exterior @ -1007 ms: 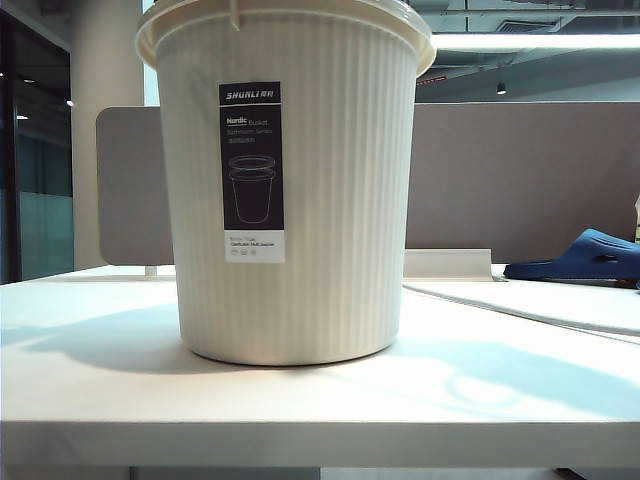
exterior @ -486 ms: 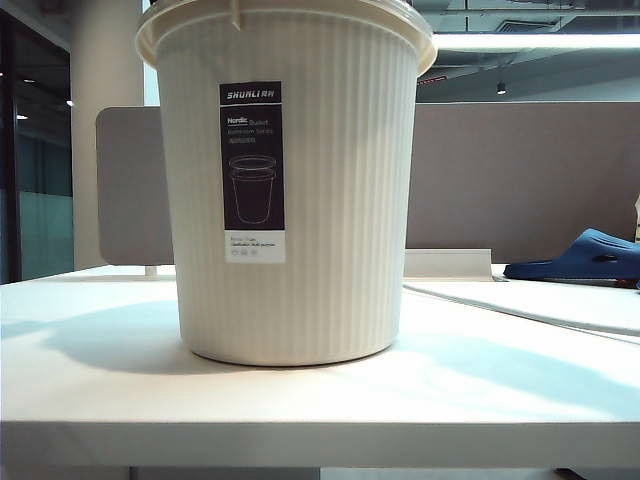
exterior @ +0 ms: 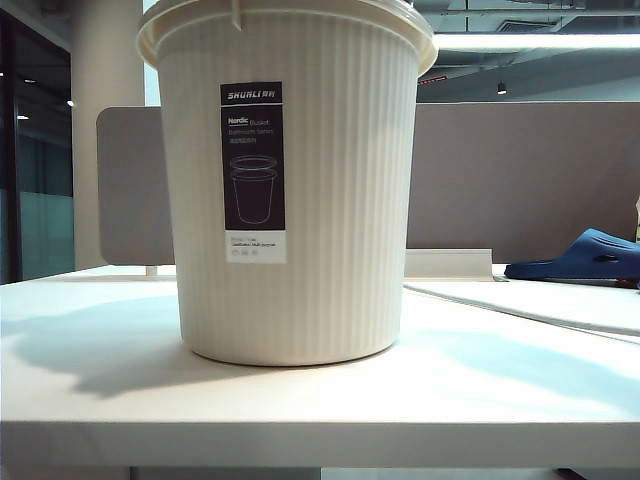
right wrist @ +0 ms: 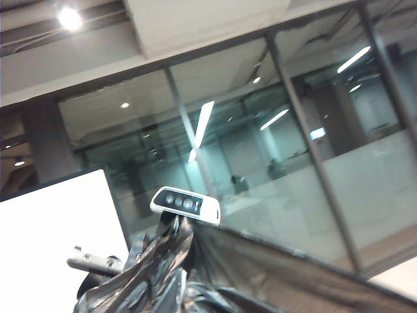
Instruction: Open the ring lid of the trash can, pull out the black garbage bag inside, and place it on the table.
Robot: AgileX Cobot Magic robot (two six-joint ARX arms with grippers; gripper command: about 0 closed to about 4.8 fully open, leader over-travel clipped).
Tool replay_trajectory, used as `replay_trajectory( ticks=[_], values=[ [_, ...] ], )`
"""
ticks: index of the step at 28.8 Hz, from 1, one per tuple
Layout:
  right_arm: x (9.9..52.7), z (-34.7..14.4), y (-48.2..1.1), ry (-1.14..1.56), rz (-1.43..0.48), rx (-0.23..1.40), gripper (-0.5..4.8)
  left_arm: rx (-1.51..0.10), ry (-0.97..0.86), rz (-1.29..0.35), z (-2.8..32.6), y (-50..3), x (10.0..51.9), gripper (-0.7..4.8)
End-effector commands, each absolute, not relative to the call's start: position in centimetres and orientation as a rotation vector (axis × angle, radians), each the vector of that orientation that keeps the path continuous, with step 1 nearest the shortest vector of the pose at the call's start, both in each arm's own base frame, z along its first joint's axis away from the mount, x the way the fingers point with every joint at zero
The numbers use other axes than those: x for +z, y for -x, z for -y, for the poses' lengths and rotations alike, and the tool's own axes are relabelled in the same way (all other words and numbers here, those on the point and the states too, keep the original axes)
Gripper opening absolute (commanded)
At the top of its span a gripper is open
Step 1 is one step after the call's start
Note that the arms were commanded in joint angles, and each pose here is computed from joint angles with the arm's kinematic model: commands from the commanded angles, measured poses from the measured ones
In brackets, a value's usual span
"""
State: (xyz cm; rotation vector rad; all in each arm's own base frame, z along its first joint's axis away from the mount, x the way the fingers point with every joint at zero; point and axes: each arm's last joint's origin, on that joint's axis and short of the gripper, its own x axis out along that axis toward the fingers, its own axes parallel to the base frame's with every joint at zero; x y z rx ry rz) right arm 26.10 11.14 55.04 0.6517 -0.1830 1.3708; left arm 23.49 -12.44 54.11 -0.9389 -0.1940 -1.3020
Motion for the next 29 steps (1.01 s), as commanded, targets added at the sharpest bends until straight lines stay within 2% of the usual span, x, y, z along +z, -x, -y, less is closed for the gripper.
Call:
replay_trajectory(
  ticks=[1, 6, 17, 18, 19, 28, 29],
  values=[
    [56.0, -10.6, -25.5, -0.637, 0.231, 1.37, -0.01, -1.348, 0.934, 0.211, 13.3, -23.4, 55.1, -0.06],
    [57.3, -9.9, -25.0, -0.618, 0.266, 1.36, -0.01, -1.389, 0.932, 0.227, 14.4, -24.0, 56.4, -0.06],
    [58.9, -8.4, -24.5, -0.599, 0.324, 1.32, -0.01, -1.402, 0.925, 0.255, 14.3, -23.6, 57.5, -0.05],
    [59.1, -8.2, -24.4, -0.597, 0.332, 1.317, -0.01, -1.405, 0.923, 0.253, 14.3, -23.6, 57.5, 0.03],
    [59.4, -8.0, -24.3, -0.593, 0.34, 1.314, -0.01, -1.404, 0.923, 0.246, 14.3, -23.6, 57.5, 0.34],
    [60.7, -7.1, -23.3, -0.578, 0.373, 1.294, -0.01, -1.431, 0.898, 0.229, 14.3, -23.5, 57.4, 0.37],
    [60.9, -7.1, -23.1, -0.575, 0.375, 1.295, -0.01, -1.435, 0.893, 0.226, 14.3, -23.5, 57.4, 0.65]
  ],
)
